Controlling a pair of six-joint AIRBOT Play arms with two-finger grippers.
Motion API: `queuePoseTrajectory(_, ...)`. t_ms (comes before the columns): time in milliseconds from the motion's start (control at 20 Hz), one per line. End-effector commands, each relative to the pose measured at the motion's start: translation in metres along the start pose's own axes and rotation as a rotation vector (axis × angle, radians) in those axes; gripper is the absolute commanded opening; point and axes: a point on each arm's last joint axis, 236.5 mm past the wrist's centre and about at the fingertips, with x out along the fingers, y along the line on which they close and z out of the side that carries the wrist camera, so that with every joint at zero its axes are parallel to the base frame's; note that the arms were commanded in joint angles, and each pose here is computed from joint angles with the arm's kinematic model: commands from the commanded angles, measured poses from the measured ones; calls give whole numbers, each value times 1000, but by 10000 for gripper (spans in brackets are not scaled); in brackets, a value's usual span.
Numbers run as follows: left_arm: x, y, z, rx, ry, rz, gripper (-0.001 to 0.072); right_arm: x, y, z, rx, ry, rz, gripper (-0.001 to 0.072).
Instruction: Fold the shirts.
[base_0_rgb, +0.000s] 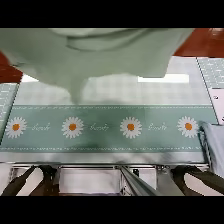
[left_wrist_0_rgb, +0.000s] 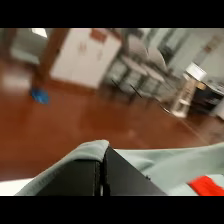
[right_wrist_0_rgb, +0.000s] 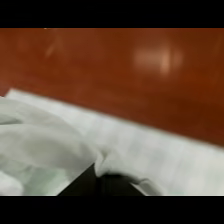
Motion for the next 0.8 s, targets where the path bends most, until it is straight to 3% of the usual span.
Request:
queuePoseTrajectory(0, -49, -60, 57, 258, -112, 162, 17, -102, 42, 52, -145, -225, -88, 22)
queuePoseTrajectory(250, -106, -95, 57, 508, -131, 467, 17, -205, 54, 46, -235, -324, -287, 22)
queuePoseTrajectory(500, -162, -78, 41, 601, -33, 674, 17, -222, 40, -1, -186, -181, -378, 23)
queuePoseTrajectory(750, -129, -13, -25, 510, 218, 675, 17, -147, 6, -114, -12, 254, -304, 22)
